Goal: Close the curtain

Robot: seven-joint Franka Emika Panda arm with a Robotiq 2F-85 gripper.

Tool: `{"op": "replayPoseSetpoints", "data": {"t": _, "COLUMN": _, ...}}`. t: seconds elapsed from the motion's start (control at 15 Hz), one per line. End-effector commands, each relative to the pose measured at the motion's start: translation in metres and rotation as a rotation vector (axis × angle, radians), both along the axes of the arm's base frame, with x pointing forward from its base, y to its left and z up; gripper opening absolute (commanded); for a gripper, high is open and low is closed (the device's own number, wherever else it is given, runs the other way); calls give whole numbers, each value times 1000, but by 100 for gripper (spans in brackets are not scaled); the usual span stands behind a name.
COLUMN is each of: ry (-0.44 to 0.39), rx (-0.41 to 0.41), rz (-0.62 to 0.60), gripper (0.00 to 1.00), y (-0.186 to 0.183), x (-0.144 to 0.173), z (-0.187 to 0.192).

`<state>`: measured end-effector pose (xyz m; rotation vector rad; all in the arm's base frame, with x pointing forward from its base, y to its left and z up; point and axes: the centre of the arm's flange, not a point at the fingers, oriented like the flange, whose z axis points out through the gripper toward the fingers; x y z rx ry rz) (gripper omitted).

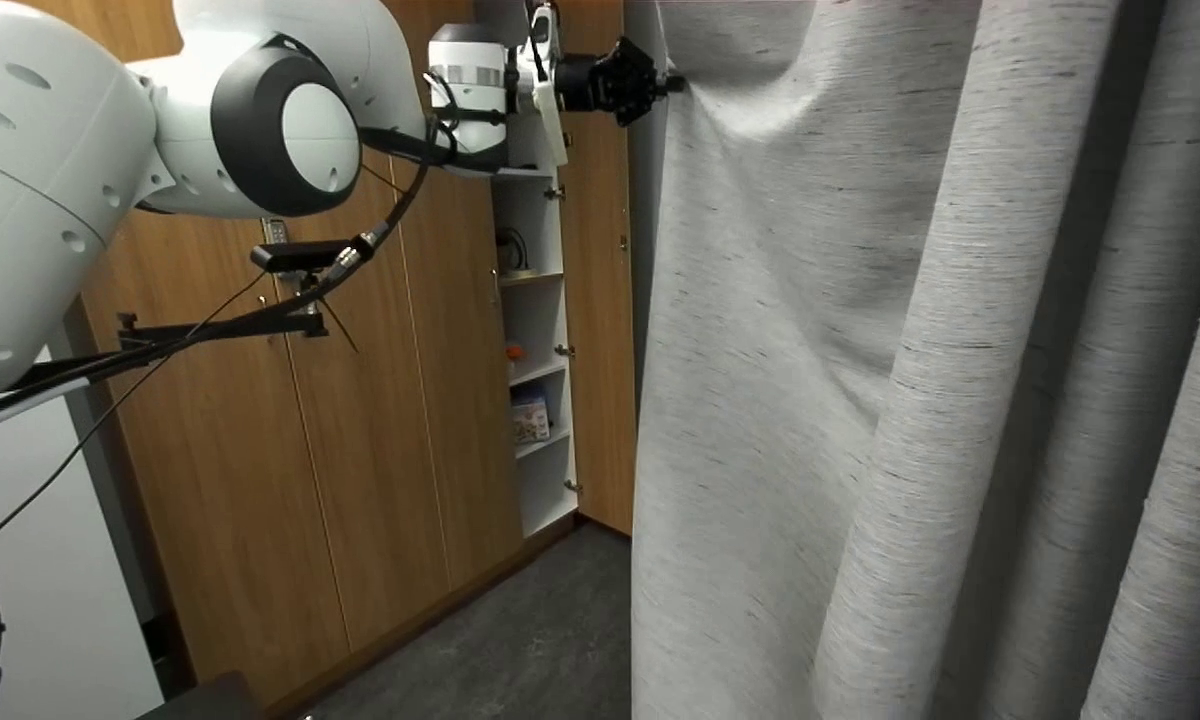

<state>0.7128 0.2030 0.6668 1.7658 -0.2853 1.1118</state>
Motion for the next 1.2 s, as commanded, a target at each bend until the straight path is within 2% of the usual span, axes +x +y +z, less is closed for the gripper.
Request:
{"op": "replayPoseSetpoints", "data": {"t": 0.0, "ry": 59, "rx": -80, "rz": 153, "gripper": 1, "y": 27, "x": -22, "z": 7}}
{"op": "replayPoseSetpoints", "data": {"t": 0.4, "ry": 112, "rx": -156, "rz": 345, "gripper": 1, "y": 79, "x": -34, "z": 0}}
{"op": "replayPoseSetpoints", "data": {"t": 0.73, "ry": 131, "rx": -263, "rz": 490, "gripper": 1, "y": 118, "x": -41, "z": 1}}
{"op": "replayPoseSetpoints", "data": {"t": 1.13, "ry": 136, "rx": -376, "rz": 628, "gripper": 1, "y": 144, "x": -45, "z": 8}}
